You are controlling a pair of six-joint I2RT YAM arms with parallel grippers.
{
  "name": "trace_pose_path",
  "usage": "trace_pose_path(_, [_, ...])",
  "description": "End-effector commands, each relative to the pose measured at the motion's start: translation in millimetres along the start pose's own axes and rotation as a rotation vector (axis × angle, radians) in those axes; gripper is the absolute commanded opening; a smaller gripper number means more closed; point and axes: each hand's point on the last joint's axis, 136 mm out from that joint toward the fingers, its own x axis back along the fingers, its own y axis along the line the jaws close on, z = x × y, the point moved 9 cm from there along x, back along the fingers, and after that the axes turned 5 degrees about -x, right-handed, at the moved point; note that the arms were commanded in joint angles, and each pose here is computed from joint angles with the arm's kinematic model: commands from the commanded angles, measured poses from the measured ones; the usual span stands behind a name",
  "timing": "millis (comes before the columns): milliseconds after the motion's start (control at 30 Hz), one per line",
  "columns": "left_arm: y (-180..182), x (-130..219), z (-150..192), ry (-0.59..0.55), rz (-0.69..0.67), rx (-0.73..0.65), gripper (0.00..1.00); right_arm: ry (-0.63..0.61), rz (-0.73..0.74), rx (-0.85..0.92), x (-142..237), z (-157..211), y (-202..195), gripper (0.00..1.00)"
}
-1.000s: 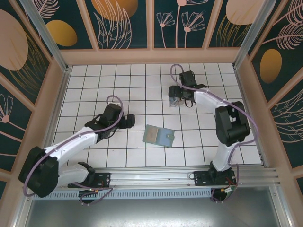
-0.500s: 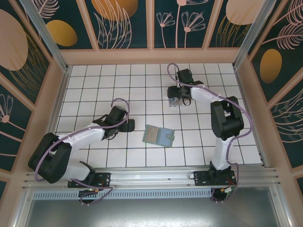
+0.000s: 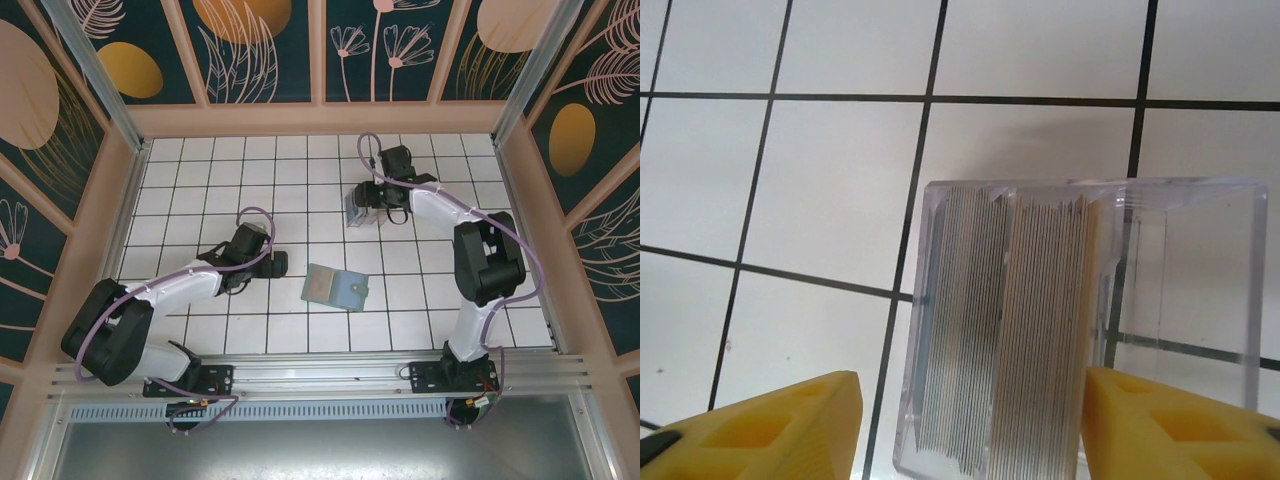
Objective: Put the credit cards into the card holder
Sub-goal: Pick up the credit card from the storage box.
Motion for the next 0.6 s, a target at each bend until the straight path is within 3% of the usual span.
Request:
trace_pose_path(0, [0,-4,4,0.013,0.018,0.017,0.98,-0.017,-0.044,0.000,6,0,4,0.45])
trace_pose_path(133, [1,-3,5,0.020,0.019,0.028,0.98,-0.008,-0.040,-0.002,5,2,2,0.17])
trace_pose_path(200, [0,-3,5,0.014,0.023,0.030,0.98,-0.010,-0.030,-0.003,6,3,1,0.08])
trace_pose_path(333, [0,-1,4,0.017,0.028,0.034,0.99,-0.022,-0.003,-0.010,13,2,0,0.01])
trace_pose_path(567, [-5,-5,5,0.049,0.076,0.033,0.99,-0.088,0.062,-0.055,41,10,-5,0.00])
